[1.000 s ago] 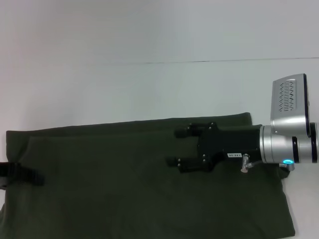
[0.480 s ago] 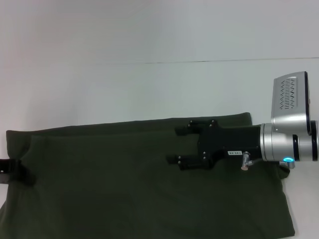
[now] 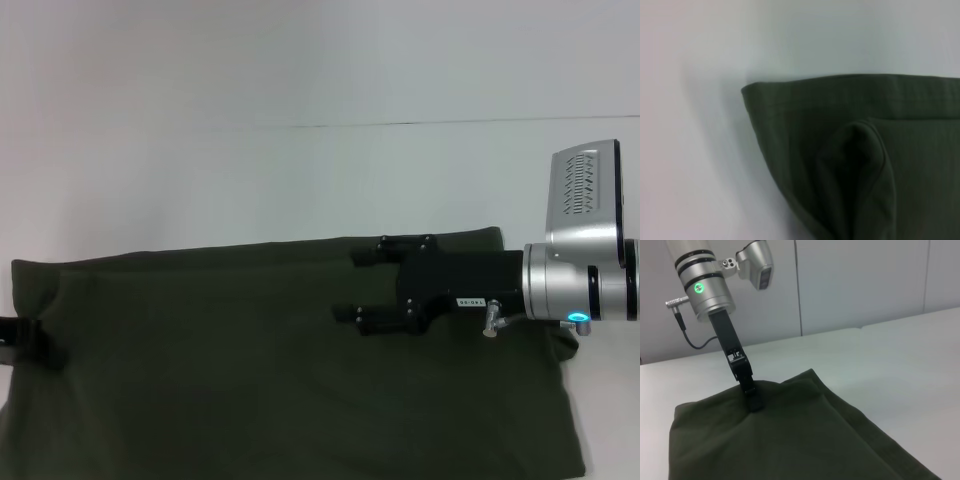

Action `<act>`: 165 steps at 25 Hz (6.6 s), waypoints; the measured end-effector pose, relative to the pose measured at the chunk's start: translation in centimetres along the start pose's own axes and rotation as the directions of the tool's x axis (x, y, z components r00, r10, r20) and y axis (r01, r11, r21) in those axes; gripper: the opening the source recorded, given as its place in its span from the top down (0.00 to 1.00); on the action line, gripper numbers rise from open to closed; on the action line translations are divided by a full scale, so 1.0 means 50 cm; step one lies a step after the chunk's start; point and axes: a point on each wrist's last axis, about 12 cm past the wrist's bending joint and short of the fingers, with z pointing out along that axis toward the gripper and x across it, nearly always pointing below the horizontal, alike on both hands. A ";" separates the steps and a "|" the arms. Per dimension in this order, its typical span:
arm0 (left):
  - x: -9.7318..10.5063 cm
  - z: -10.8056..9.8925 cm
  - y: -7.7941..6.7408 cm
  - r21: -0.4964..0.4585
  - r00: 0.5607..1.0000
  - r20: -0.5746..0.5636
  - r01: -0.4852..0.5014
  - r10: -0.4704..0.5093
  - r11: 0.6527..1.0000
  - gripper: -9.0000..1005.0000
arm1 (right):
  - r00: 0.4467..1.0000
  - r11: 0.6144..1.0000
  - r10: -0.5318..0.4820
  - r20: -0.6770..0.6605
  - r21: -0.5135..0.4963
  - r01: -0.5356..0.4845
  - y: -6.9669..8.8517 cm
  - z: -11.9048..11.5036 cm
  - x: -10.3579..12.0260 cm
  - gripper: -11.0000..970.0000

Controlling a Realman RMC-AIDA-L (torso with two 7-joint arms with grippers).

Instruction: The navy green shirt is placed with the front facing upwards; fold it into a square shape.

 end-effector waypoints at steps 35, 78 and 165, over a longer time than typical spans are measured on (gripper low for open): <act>-0.070 -0.167 -0.030 0.027 0.989 0.136 0.049 -0.052 0.998 0.91 | 0.994 0.992 0.060 0.092 0.107 -0.069 -0.011 -0.023 0.011 0.14; 0.051 0.150 -0.207 0.708 0.977 -0.004 0.152 -0.212 0.689 0.80 | 0.971 0.960 0.128 0.200 0.221 -0.173 -0.021 -0.038 0.025 0.15; 0.186 0.013 -0.041 0.146 0.553 0.704 -0.726 0.445 0.672 0.16 | 0.732 0.999 0.017 -0.681 0.048 0.021 0.055 0.229 -0.286 0.20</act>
